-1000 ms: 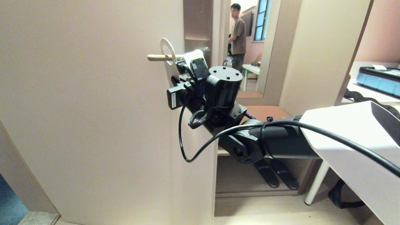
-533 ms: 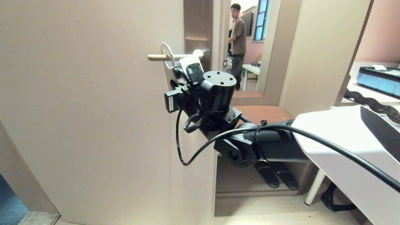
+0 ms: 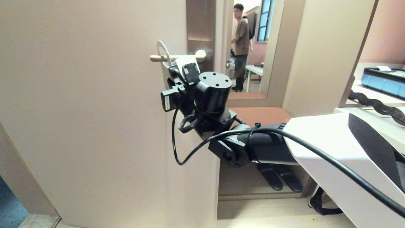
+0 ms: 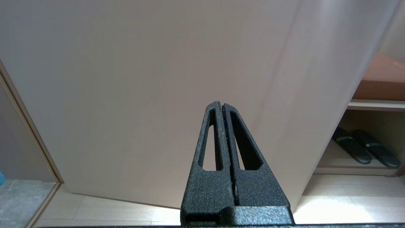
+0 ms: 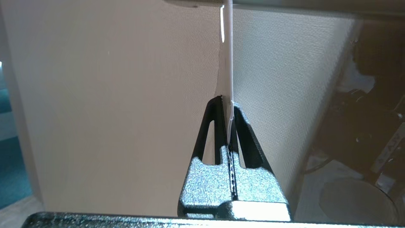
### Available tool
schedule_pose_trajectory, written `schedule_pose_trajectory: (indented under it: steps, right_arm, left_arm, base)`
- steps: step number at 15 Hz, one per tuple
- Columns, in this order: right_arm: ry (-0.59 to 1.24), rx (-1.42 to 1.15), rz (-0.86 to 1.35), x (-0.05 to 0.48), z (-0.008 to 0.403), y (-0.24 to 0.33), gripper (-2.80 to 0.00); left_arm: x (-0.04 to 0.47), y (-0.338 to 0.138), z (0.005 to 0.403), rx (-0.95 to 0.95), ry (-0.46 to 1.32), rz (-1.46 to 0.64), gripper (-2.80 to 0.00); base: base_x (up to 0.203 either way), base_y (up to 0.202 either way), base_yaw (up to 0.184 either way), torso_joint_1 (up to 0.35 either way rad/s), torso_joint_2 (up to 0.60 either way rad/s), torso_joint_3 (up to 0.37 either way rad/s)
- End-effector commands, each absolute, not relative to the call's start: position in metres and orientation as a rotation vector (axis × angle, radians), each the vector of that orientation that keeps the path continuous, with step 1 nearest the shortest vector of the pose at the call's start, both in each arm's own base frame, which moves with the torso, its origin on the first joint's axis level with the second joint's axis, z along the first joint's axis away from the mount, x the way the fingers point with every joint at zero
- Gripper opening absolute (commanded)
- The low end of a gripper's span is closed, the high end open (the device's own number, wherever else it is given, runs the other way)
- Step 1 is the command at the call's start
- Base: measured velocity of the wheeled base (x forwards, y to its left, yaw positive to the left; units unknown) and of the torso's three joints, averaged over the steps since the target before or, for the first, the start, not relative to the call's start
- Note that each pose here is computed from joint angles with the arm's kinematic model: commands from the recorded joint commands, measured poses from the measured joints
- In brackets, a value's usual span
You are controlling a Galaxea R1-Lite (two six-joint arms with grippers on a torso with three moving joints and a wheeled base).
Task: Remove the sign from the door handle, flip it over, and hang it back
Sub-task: Take down the sign
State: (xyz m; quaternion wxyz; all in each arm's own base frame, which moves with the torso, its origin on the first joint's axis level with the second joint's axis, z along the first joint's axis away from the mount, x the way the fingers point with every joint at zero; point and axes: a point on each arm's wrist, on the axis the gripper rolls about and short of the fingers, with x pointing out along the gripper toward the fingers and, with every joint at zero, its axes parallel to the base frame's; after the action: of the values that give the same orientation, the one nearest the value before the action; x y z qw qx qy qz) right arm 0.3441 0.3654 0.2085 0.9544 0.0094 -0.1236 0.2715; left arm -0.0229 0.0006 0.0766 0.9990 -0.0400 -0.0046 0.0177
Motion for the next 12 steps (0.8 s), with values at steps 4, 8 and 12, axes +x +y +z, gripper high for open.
schedule_pose_trajectory:
  steps: [4, 8, 12]
  right_arm:
    - [-0.256, 0.021, 0.546, 0.3511, 0.1999, 0.3726, -2.80]
    - [-0.267, 0.027, 0.545, 0.3549, 0.1989, 0.3764, -2.80]
    - [-0.273, 0.035, 0.514, 0.3583, 0.1985, 0.3787, -2.80]
  left_arm:
    - [-0.0229, 0.0006, 0.0765, -0.081, -0.009, 0.036, -2.80]
    - [-0.0229, 0.0006, 0.0765, -0.081, -0.009, 0.036, -2.80]
    - [-0.0229, 0.0006, 0.0765, -0.081, -0.009, 0.036, -2.80]
  base:
    - [0.000, 0.000, 0.000, 0.000, 0.00, 0.000]
    - [0.000, 0.000, 0.000, 0.000, 0.00, 0.000]
    - [0.000, 0.000, 0.000, 0.000, 0.00, 0.000]
